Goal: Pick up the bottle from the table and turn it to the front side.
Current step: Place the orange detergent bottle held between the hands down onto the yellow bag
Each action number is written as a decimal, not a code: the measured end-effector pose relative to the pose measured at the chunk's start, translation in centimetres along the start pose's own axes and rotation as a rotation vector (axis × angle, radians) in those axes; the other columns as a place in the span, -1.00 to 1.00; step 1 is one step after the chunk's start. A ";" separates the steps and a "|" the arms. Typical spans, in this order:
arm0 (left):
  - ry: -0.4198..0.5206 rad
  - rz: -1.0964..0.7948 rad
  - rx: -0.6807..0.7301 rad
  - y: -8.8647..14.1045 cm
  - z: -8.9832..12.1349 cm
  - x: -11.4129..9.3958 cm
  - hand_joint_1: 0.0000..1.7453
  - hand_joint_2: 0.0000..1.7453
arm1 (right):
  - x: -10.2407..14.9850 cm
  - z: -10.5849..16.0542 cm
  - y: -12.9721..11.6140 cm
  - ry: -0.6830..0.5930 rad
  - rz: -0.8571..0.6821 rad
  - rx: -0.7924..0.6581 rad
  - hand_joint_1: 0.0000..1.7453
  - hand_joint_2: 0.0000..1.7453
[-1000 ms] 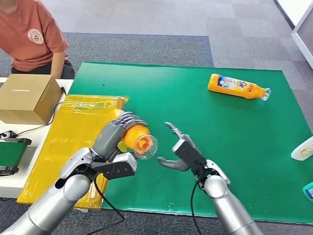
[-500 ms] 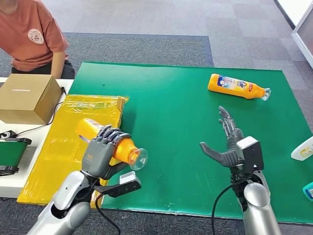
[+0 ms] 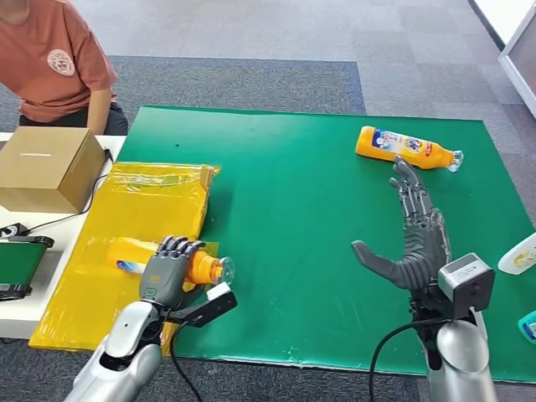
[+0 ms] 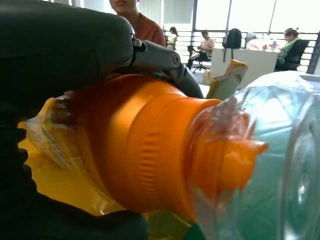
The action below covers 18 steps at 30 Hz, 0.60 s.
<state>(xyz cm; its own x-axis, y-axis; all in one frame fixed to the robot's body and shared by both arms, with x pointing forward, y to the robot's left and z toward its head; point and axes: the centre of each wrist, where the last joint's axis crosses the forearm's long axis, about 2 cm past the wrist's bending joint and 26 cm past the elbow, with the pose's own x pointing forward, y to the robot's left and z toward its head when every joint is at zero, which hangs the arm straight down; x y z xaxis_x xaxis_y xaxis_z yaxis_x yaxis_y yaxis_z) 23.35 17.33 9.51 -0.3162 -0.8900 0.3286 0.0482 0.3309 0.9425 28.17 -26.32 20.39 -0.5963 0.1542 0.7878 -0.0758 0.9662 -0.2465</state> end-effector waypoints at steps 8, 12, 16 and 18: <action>-0.007 -0.046 0.064 -0.3 0.3 0.7 -1.00 -1.00 | 0.7 1.2 1.1 -0.032 -0.033 0.086 -1.00 1.00; -0.013 -0.069 0.084 -0.1 0.6 1.2 -1.00 1.00 | 1.0 1.7 1.3 -0.039 -0.026 0.108 -1.00 1.00; -0.009 -0.086 0.098 0.0 0.9 1.5 -1.00 0.50 | 1.0 2.1 1.4 -0.033 -0.020 0.124 -1.00 1.00; -0.016 -0.052 0.117 0.0 1.2 1.7 -1.00 -0.50 | 0.9 2.2 1.5 -0.028 -0.018 0.131 -1.00 1.00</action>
<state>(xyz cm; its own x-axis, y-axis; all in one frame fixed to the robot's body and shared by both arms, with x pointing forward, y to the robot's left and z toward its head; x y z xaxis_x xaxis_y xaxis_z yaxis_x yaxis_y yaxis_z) 21.66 16.24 10.03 -0.3306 -0.9020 0.2776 -0.0789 0.3196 0.9443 25.72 -25.24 19.50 -0.6156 0.1299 0.7773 -0.1890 0.9332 -0.3057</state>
